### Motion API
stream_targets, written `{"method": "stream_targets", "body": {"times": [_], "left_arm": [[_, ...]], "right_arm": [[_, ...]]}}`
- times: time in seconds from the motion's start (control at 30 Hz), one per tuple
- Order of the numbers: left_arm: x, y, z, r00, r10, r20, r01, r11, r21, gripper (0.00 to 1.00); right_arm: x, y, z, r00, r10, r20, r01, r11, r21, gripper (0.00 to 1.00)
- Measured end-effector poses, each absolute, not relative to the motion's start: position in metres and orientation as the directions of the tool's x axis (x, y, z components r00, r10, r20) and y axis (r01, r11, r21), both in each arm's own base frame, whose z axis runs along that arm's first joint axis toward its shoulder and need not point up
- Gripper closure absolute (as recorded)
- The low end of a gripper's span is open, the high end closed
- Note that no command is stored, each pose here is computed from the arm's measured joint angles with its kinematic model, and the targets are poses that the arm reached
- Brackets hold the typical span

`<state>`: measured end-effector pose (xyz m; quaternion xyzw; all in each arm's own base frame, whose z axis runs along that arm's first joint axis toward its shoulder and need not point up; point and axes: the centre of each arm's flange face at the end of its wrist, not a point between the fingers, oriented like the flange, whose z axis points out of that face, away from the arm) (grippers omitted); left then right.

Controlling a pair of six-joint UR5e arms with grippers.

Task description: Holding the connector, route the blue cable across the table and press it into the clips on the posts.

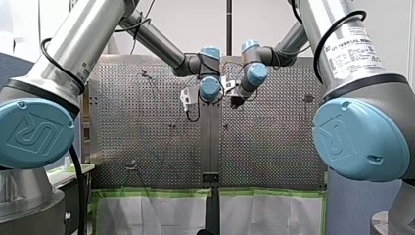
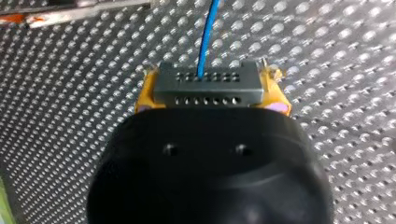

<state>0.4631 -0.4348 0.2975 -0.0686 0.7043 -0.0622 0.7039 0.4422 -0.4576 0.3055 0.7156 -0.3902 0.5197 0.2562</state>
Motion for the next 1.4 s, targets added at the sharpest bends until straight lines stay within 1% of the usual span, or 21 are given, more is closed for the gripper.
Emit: {"method": "stream_targets", "body": {"times": [0.3,0.5,0.7,0.77,0.87,1.07,1.17,1.27,1.4], "left_arm": [[0.464,-0.425,0.272,-0.01,-0.181,-0.984,0.035,0.983,-0.181,1.0],[0.46,-0.42,0.253,-0.022,-0.178,-0.984,0.073,0.981,-0.179,1.0],[0.45,-0.412,0.205,-0.109,-0.118,-0.987,0.114,0.985,-0.131,1.0],[0.446,-0.41,0.186,-0.135,-0.102,-0.985,0.128,0.984,-0.12,1.0],[0.441,-0.408,0.16,-0.169,-0.094,-0.981,0.148,0.982,-0.12,1.0],[0.426,-0.403,0.114,-0.221,-0.076,-0.972,0.183,0.976,-0.118,1.0],[0.419,-0.401,0.102,-0.23,-0.079,-0.97,0.19,0.974,-0.124,1.0],[0.42,-0.403,0.102,-0.216,-0.106,-0.971,0.192,0.97,-0.148,1.0],[0.43,-0.409,0.111,-0.184,-0.151,-0.971,0.193,0.963,-0.186,1.0]], "right_arm": [[0.433,-0.452,0.285,0.168,-0.317,0.934,-0.83,-0.557,-0.04,1.0],[0.428,-0.451,0.273,0.168,-0.318,0.933,-0.833,-0.552,-0.038,1.0],[0.428,-0.452,0.272,0.164,-0.306,0.938,-0.832,-0.554,-0.035,1.0],[0.428,-0.451,0.271,0.166,-0.305,0.938,-0.83,-0.556,-0.034,1.0],[0.427,-0.449,0.267,0.175,-0.308,0.935,-0.829,-0.558,-0.029,1.0],[0.421,-0.44,0.25,0.202,-0.322,0.925,-0.827,-0.561,-0.015,1.0],[0.419,-0.435,0.24,0.204,-0.326,0.923,-0.824,-0.566,-0.017,1.0],[0.417,-0.43,0.231,0.202,-0.329,0.922,-0.818,-0.574,-0.026,1.0],[0.417,-0.427,0.224,0.195,-0.325,0.925,-0.812,-0.583,-0.033,1.0]]}}
